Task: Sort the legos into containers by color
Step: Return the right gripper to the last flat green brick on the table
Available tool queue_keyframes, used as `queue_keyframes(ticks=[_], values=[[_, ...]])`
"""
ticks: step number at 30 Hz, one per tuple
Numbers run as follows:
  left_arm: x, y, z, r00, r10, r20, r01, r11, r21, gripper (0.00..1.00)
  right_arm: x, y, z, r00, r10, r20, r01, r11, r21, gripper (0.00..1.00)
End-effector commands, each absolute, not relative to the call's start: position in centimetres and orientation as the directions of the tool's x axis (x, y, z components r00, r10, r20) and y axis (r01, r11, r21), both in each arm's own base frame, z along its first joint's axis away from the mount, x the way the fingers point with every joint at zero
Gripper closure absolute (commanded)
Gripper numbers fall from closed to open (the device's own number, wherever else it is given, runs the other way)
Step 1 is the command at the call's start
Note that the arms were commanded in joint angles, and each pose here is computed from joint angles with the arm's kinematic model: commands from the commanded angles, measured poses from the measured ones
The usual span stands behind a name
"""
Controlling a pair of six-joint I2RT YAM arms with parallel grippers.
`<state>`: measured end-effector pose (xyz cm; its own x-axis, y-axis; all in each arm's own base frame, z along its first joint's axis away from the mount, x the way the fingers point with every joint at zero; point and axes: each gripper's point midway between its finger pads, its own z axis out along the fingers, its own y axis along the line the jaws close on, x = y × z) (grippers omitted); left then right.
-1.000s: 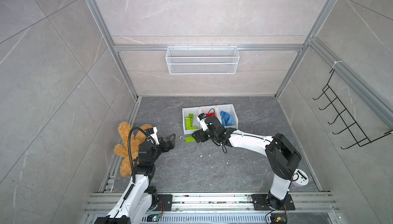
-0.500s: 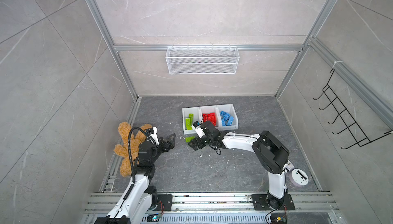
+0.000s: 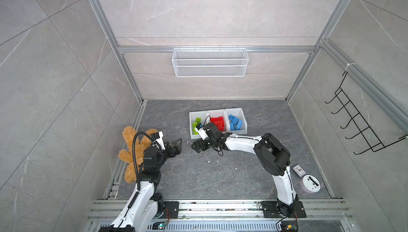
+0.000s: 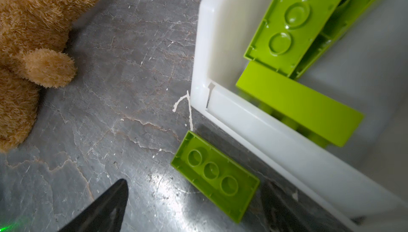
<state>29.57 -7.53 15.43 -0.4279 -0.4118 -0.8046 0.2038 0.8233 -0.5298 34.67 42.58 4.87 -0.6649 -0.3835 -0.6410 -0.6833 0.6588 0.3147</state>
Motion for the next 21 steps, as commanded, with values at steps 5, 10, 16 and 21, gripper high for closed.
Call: queue_keyframes(ticks=[5,10,16,21], values=[[29.9,-7.7,17.6,-0.365,-0.391,-0.845,0.262,0.828,-0.496,0.00,34.8,43.2,4.1,-0.665,-0.408,-0.626,-0.694,0.648,0.314,0.03],[29.9,-7.7,17.6,-0.362,-0.392,-0.846,0.262,0.828,-0.496,0.00,34.9,43.6,3.7,-0.669,-0.410,-0.620,-0.693,0.645,0.321,0.03],[29.9,-7.6,17.7,-0.360,-0.391,-0.847,0.260,0.830,-0.493,0.00,34.8,43.7,3.2,-0.674,-0.417,-0.610,-0.693,0.644,0.326,0.03],[29.9,-7.6,17.7,-0.357,-0.392,-0.848,0.257,0.832,-0.492,0.01,33.2,43.9,3.0,-0.671,-0.435,-0.600,-0.707,0.620,0.341,0.03]])
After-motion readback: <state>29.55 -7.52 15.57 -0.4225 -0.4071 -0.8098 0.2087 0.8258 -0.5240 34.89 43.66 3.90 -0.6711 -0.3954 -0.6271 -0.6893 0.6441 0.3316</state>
